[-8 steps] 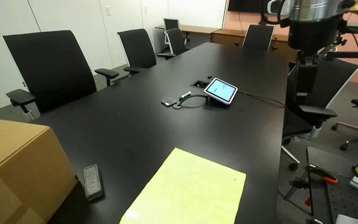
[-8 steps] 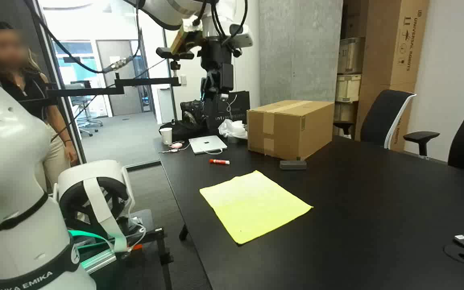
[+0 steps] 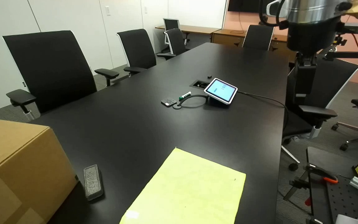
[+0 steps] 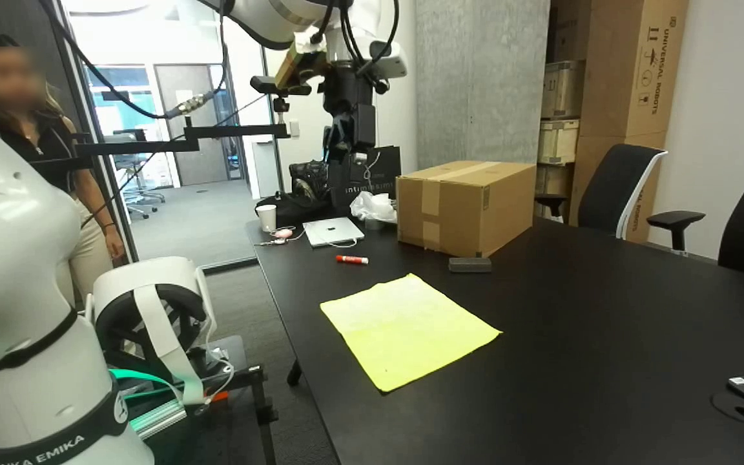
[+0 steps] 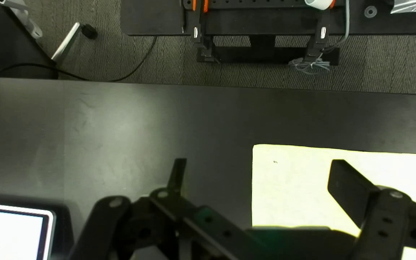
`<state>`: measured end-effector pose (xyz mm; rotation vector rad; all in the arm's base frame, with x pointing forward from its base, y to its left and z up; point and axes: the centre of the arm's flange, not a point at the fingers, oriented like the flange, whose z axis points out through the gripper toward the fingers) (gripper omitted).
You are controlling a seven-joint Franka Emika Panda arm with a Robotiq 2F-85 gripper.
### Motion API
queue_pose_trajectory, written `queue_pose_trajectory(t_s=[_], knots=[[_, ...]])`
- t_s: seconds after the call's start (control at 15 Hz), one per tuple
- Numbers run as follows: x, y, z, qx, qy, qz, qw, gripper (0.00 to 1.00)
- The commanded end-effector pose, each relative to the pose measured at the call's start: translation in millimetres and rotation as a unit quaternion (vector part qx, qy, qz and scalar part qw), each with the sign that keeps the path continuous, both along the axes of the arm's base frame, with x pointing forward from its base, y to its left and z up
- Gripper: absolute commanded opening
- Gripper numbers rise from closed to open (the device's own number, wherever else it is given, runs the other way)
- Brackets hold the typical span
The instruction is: Fold the yellow cloth
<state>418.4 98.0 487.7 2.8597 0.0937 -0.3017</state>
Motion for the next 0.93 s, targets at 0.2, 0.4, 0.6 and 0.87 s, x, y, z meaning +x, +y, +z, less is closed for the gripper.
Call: queue_pose_trajectory(t_s=[0.2,0.4,0.6,0.87], knots=[[19.5,-23.2,-84.8,0.014,-0.02,-0.004,0.9997,1.0],[25.5,-30.1,-142.7,0.046,-0.033,-0.006,0.9984,1.0],[27.9,-31.3,-198.4,0.073,-0.043,-0.022,0.9962,1.0],[30.9,-24.7,-255.9,0.107,-0.049,-0.069,0.9906,1.0]])
